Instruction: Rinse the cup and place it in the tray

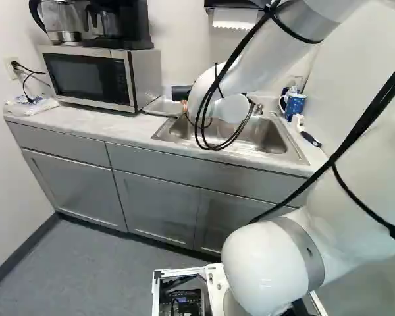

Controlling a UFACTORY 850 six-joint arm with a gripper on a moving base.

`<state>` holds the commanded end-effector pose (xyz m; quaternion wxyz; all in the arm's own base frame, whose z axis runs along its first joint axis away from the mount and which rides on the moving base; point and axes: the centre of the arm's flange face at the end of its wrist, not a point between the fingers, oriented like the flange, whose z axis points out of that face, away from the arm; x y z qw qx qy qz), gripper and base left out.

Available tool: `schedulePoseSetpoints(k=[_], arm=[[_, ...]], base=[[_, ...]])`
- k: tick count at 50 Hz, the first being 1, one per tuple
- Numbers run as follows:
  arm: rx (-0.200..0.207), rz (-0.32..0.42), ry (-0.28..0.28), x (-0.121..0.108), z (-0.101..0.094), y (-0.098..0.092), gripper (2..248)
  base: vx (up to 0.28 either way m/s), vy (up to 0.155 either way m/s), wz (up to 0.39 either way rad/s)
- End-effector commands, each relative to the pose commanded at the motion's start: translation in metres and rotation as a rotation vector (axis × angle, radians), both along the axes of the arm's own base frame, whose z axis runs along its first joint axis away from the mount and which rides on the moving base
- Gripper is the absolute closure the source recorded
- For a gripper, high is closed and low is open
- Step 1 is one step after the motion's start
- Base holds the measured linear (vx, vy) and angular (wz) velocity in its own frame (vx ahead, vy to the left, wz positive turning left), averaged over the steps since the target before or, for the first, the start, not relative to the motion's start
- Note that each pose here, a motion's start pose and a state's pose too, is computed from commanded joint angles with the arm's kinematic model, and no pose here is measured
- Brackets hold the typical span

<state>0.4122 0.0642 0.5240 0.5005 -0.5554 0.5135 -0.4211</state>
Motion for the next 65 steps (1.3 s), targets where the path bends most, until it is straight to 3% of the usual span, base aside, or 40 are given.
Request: schedulePoseSetpoints(k=[62, 65], arm=[[0.648, -0.081, 0.035, 0.0005, 0.0042, -0.0001, 128], [0.658, -0.082, 0.036, 0.0005, 0.0042, -0.0001, 128]], base=[[0.000, 0.000, 0.000], [0.000, 0.000, 0.000]])
